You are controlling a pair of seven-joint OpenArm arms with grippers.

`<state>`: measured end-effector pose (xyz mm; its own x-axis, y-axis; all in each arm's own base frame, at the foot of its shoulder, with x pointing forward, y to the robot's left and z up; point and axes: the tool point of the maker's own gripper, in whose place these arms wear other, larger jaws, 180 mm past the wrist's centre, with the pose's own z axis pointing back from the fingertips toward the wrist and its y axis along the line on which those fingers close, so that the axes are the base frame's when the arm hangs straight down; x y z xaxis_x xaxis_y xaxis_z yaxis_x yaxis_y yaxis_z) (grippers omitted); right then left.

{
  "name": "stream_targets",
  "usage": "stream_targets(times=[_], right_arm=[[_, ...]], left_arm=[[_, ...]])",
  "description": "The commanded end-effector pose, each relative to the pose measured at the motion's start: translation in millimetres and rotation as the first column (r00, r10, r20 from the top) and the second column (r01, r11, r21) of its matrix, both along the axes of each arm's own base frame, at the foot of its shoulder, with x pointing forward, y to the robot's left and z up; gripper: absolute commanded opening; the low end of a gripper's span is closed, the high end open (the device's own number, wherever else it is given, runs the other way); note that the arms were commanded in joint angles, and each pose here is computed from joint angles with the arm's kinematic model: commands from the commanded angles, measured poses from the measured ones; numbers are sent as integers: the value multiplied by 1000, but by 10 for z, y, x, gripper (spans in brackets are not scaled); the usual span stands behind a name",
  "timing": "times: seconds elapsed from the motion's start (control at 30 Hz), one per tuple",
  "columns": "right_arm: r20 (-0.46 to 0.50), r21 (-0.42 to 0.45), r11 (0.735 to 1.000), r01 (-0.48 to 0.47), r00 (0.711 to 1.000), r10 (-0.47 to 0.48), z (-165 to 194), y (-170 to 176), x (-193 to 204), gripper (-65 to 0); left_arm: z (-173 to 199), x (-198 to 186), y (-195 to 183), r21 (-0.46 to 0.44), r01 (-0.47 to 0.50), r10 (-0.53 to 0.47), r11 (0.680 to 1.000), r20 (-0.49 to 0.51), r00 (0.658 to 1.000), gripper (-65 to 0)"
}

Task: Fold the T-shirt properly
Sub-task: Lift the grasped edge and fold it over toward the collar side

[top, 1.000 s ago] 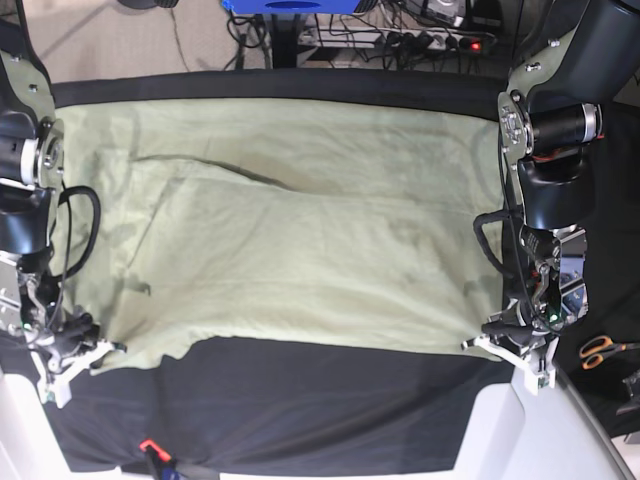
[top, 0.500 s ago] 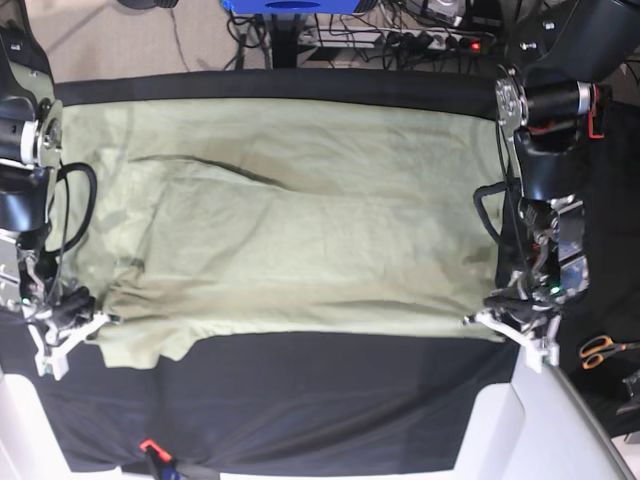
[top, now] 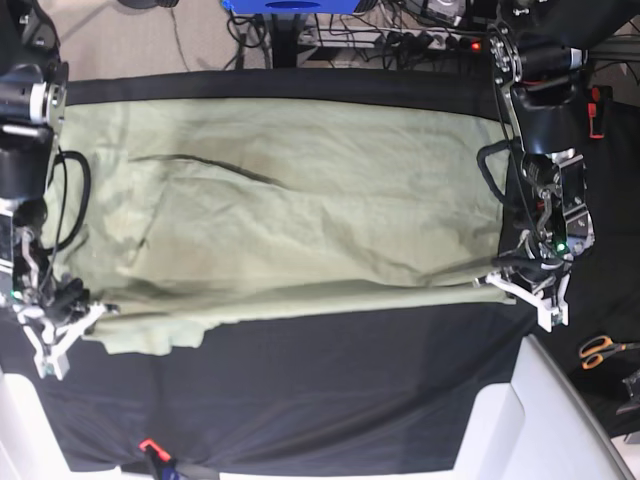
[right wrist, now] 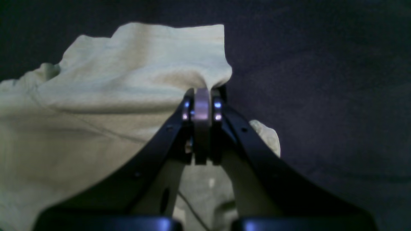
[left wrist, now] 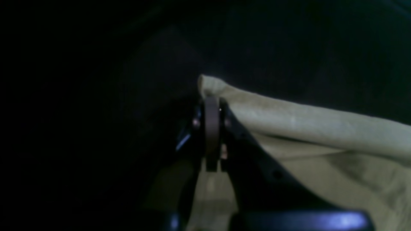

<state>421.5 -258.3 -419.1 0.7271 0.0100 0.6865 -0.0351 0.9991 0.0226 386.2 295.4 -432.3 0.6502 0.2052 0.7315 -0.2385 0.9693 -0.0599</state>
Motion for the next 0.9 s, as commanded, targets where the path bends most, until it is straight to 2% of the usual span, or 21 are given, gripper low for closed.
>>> stream_targets(times=[0.0, 0.13, 0.27, 0.37, 0.67, 0.77, 0.87], right_arm=[[56, -10, 999, 30, 998, -30, 200, -147, 85, -650], [23, -14, 998, 55, 998, -55, 177, -232, -65, -650], [-19, -29, 999, 46, 999, -47, 105, -228, -208, -650], [-42, -44, 998, 35, 998, -37, 73, -212, -331, -650], [-100, -73, 997, 6, 995, -13, -11, -139, -668, -650], [-93, -52, 997, 53, 994, -57, -19, -171, -797, -650], [-116, -53, 997, 54, 991, -60, -43, -143, -905, -650]], left_arm=[[229, 140, 46, 25, -3, 1, 1000, 74, 997, -650], [303, 63, -5, 43, 14, -18, 999, 87, 996, -650], [352, -22, -27, 53, 30, -33, 998, 58, 998, -650], [441, -71, -43, 75, 42, -48, 996, 77, 996, -650], [350, -353, -82, 93, 65, -68, 994, 28, 997, -650], [338, -461, -97, 105, 75, -78, 992, 21, 997, -650], [325, -563, -109, 114, 84, -86, 990, 13, 996, -650]])
